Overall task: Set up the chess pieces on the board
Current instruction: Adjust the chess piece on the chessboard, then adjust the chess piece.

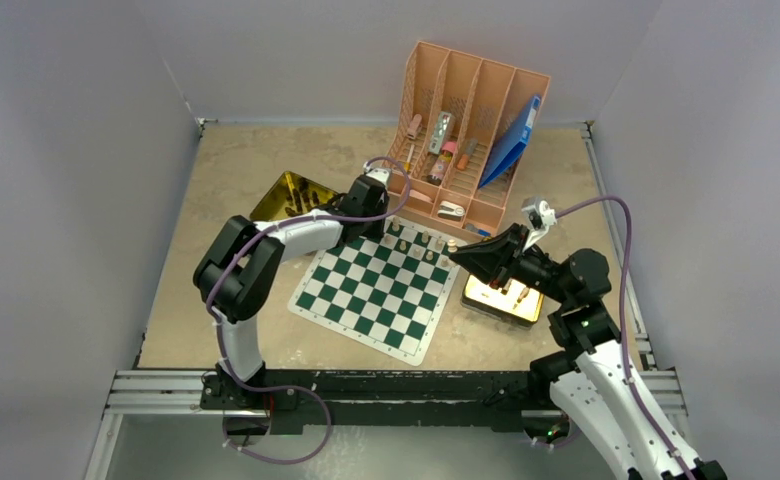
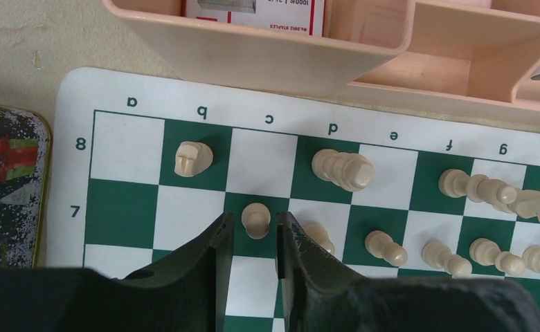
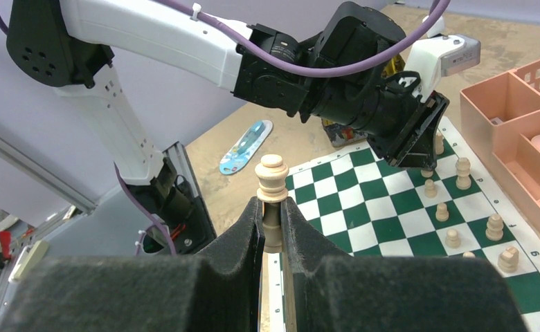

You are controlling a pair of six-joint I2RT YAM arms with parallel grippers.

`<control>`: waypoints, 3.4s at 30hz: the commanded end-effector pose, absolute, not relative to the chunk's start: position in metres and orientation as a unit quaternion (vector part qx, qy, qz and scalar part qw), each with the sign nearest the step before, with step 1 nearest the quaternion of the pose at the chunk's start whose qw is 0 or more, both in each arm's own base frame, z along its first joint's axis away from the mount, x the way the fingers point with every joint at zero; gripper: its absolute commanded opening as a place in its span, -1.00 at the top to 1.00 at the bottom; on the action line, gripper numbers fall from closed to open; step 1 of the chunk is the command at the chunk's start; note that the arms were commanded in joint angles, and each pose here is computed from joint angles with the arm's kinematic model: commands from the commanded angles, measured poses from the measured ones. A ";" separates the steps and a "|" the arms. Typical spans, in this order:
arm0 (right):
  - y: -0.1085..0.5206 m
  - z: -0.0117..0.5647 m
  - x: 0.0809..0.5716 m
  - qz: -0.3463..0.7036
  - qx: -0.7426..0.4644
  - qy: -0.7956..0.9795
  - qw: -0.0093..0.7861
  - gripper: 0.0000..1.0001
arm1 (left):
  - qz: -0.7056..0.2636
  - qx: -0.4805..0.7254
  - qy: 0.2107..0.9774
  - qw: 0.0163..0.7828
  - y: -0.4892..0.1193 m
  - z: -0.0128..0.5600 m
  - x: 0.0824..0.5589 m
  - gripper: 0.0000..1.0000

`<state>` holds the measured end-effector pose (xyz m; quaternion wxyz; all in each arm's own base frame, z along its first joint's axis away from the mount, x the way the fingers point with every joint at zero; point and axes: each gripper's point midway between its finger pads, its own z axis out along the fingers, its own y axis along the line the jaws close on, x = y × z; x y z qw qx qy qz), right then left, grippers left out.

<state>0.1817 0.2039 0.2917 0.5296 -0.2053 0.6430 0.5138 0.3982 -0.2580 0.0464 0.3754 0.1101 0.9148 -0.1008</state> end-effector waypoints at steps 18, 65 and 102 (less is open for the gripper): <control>0.206 0.307 0.184 0.513 -0.222 0.617 0.553 0.83 | -0.105 0.123 0.915 0.370 -0.261 0.056 0.402 0.75; 0.212 0.338 0.212 0.681 -0.038 0.539 0.494 0.85 | -0.653 0.294 0.576 0.395 -0.315 0.332 0.188 0.02; 0.208 0.359 0.191 0.701 -0.048 0.519 0.487 0.85 | -0.712 0.252 0.536 0.377 -0.387 0.358 0.191 0.22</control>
